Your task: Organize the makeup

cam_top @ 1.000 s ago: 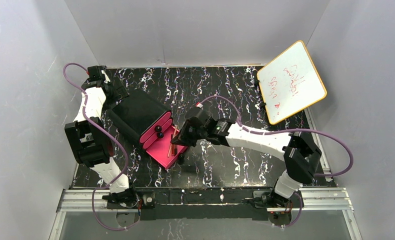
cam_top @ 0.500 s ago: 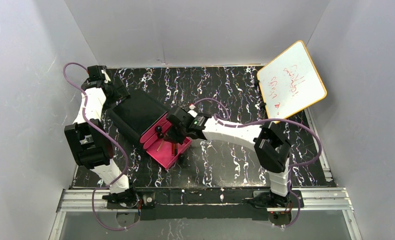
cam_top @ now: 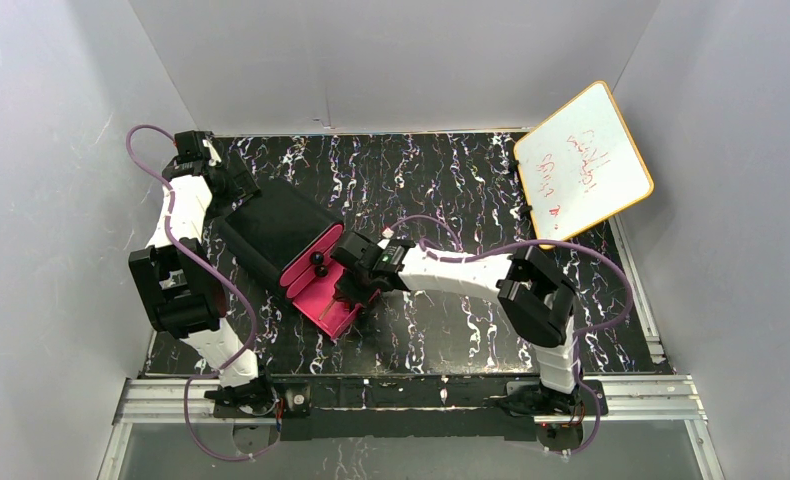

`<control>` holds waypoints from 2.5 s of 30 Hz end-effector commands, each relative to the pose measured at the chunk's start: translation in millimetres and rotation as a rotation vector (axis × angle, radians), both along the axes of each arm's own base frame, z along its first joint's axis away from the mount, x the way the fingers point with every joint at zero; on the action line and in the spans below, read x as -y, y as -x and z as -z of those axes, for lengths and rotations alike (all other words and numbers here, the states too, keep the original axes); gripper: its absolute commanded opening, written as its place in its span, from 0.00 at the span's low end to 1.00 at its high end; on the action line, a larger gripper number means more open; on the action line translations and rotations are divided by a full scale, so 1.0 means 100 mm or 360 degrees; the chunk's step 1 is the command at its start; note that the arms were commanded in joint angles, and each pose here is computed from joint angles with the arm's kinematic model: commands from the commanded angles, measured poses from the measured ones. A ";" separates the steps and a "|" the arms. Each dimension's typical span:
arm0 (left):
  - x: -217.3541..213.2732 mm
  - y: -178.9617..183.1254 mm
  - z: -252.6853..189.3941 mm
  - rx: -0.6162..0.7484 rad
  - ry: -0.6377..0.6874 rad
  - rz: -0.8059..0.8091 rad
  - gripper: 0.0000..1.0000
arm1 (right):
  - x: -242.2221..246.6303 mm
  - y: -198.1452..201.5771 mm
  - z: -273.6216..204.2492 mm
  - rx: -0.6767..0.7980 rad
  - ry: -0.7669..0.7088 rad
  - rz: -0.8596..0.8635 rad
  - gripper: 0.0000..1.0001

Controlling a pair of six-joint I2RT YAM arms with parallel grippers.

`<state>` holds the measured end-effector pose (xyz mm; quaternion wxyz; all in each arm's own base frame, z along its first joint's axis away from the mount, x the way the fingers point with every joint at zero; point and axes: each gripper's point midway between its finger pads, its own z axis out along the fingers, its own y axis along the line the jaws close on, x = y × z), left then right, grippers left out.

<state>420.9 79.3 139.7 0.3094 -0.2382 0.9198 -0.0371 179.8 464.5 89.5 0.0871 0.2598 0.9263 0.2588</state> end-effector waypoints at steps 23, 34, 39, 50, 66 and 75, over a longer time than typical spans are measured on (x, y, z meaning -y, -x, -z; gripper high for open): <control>0.15 0.17 -0.04 -0.0040 0.0035 0.0068 0.98 | -0.13 -0.21 -0.45 0.0344 -0.0008 -0.0030 0.52; 0.15 0.15 -0.02 -0.0050 0.0043 0.0072 0.98 | 0.51 -0.08 -1.36 0.0698 0.0002 -0.0013 0.52; 0.14 0.14 0.00 -0.0061 0.0037 0.0071 0.98 | 0.59 0.34 -1.03 0.0878 0.0123 -0.0579 0.52; 0.13 0.16 -0.02 -0.0062 0.0025 0.0069 0.98 | 1.17 0.64 -0.17 0.1584 0.0726 -0.1576 0.80; 0.12 0.17 0.01 -0.0080 0.0012 0.0071 0.98 | 0.55 0.44 0.01 0.2156 0.0555 -0.1708 0.83; 0.14 0.17 0.03 -0.0089 0.0003 0.0085 0.98 | 0.06 0.29 0.13 0.2200 0.0349 -0.1664 0.84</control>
